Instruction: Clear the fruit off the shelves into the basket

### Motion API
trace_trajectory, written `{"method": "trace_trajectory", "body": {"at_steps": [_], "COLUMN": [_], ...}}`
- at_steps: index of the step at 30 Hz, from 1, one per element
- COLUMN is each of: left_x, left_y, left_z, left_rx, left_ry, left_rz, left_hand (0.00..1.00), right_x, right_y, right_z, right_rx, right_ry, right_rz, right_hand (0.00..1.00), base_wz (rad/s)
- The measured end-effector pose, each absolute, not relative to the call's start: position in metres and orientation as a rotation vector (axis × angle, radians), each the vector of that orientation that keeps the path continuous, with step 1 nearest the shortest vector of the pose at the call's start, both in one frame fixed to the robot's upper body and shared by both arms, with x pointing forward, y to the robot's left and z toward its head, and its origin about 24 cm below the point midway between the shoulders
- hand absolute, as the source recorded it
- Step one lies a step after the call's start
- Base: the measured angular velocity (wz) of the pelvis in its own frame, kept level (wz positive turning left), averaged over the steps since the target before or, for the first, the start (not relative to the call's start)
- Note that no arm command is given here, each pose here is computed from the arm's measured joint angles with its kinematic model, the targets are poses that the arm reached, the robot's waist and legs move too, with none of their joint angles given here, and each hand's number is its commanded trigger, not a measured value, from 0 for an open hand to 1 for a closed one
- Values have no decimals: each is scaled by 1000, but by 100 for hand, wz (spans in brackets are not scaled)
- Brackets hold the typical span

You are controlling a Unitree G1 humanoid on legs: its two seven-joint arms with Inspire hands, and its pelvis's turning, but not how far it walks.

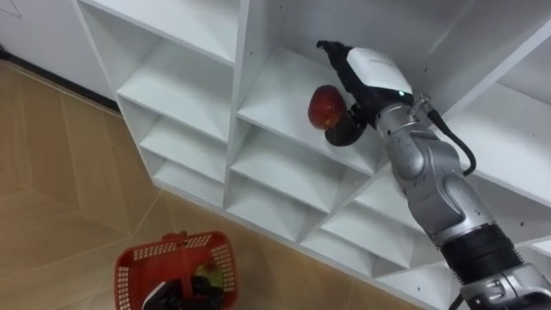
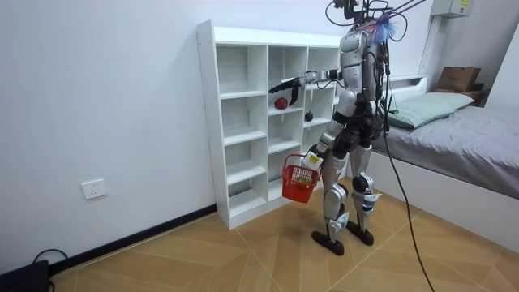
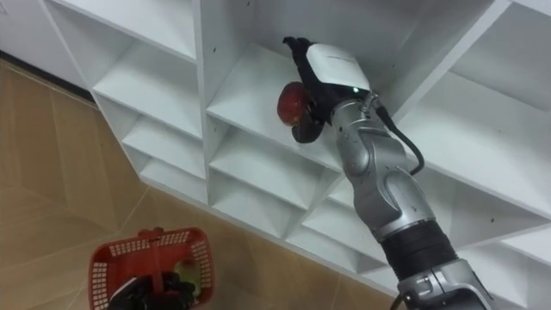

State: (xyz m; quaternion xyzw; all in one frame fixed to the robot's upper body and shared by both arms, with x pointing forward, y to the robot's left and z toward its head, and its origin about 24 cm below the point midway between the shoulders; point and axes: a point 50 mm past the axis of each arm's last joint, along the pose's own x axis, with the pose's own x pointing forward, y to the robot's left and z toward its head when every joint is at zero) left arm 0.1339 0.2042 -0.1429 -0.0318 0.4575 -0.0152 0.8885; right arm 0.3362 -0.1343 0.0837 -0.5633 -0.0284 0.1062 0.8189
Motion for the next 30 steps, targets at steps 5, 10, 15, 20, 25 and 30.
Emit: {"method": "trace_trajectory", "body": {"at_steps": [5,10,15,20,25,30], "left_x": [135,136,137,137,140,141], "left_y": [205,205,205,205,204,203], "left_z": [-142,-142,-142,-142,-141,-141], "left_rx": [-65,-64,-63,-64,-63,-63], "left_ry": [948,942,941,944,940,942], "left_rz": [-31,-31,-33,-34,-41,-43], "left_hand": [100,100,100,100,100,100], "right_x": [337,338,341,345,348,351], "right_y": [-136,-136,-136,-136,-134,-135], "right_z": [80,79,77,73,75,75], "right_rx": [-1204,-1208,-1219,-1242,-1252,-1257], "right_ry": [-38,-32,-17,9,3,17], "right_rz": [233,234,242,258,261,257], "right_hand": [0,0,0,0,0,0], "base_wz": [1,5,5,0,5,5]}}
